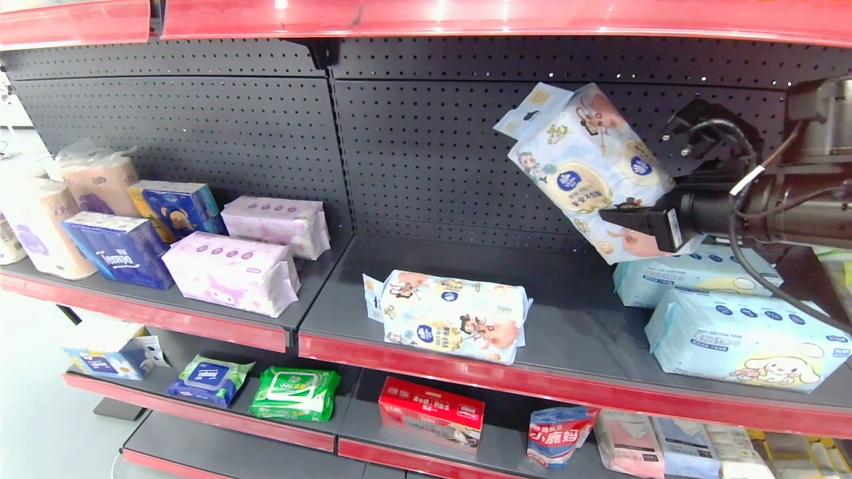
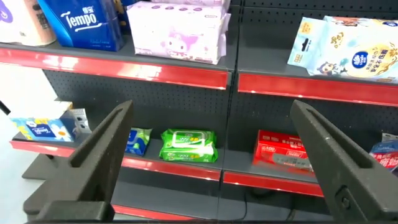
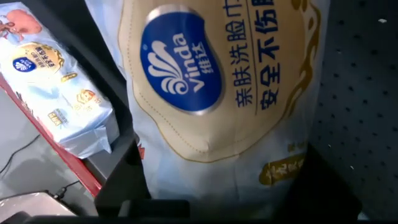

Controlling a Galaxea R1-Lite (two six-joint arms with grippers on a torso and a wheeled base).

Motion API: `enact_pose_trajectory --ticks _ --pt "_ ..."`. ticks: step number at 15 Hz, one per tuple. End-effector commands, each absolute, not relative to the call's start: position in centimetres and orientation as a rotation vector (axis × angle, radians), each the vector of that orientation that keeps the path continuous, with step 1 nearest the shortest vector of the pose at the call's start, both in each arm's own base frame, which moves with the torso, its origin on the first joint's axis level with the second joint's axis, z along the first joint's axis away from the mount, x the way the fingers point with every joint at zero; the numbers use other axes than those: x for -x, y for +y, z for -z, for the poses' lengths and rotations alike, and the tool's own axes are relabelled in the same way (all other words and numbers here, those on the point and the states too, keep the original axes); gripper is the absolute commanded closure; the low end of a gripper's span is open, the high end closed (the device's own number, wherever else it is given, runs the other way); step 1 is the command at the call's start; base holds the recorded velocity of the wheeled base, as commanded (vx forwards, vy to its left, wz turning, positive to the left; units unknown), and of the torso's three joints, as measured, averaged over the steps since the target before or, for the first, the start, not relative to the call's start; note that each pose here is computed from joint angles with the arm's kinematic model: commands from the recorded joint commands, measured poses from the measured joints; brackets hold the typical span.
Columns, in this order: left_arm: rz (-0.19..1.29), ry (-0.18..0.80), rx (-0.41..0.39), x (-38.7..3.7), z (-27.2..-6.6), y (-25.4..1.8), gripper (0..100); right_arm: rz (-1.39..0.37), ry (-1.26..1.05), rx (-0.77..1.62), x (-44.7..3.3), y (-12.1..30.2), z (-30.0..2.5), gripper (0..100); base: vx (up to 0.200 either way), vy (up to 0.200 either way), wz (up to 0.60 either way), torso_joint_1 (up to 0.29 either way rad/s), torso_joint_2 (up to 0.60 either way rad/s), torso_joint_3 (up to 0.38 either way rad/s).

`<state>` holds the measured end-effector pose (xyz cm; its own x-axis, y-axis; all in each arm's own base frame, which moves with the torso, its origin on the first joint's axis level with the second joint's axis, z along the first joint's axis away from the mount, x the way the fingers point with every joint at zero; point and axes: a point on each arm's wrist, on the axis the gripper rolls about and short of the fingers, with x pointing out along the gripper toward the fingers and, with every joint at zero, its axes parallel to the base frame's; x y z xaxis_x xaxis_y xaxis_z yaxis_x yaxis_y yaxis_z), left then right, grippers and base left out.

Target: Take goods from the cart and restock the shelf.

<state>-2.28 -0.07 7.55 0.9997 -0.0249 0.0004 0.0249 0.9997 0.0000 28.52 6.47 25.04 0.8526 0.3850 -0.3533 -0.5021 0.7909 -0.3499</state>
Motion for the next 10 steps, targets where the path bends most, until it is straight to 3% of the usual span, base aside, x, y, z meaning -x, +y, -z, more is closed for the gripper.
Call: enact_pose_trajectory --ticks 1,10 --pt "0.025 0.000 0.000 2.3 -7.5 -0.1 0 -0.537 0.309 0.486 -31.4 7.2 -23.1 100 0.000 0.000 0.00 0.000 0.00 0.000" --pt "0.025 0.000 0.000 2.3 -7.5 -0.1 0 -0.656 0.309 0.591 -37.0 8.3 -19.1 100 0.000 0.000 0.00 0.000 0.00 0.000"
